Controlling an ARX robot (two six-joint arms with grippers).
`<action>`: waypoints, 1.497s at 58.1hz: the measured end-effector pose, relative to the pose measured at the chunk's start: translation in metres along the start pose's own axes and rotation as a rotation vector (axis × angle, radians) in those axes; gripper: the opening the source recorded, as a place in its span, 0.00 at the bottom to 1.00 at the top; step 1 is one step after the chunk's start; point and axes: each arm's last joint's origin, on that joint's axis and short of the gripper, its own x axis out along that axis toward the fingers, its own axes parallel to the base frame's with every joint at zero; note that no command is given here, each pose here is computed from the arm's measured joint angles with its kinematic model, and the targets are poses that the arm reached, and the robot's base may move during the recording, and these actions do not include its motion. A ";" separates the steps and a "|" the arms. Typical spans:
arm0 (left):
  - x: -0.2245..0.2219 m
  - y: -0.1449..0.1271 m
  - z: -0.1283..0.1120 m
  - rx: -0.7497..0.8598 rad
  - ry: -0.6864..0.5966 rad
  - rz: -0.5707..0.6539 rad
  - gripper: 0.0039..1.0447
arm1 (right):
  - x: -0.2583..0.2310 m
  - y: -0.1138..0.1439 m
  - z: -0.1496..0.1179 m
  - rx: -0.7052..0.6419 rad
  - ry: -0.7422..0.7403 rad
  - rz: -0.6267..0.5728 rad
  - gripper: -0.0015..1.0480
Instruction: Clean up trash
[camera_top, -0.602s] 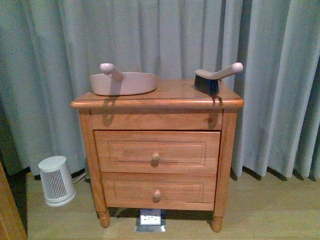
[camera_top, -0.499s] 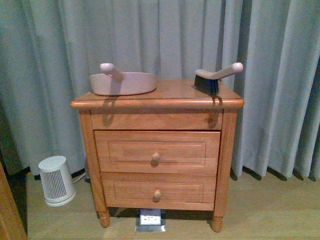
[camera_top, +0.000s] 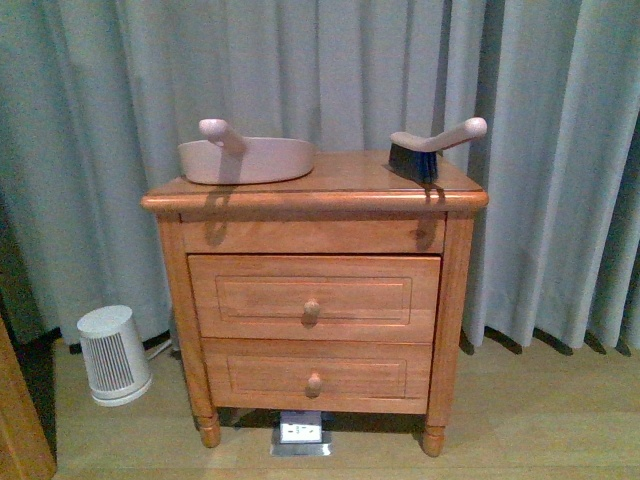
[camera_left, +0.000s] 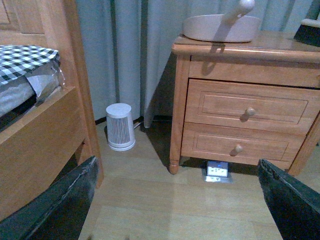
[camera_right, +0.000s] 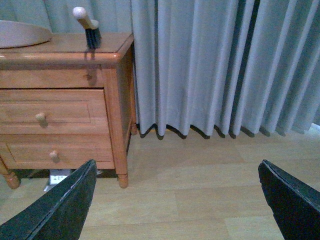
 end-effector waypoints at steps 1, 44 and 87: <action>0.000 0.000 0.000 0.000 0.000 0.000 0.93 | 0.000 0.000 0.000 0.000 0.000 0.000 0.93; 0.000 0.000 0.000 0.000 0.000 0.000 0.93 | 0.000 0.000 0.000 0.000 0.000 0.000 0.93; 0.000 0.000 0.000 0.000 0.001 0.000 0.93 | 0.000 0.000 0.000 0.000 0.000 0.000 0.93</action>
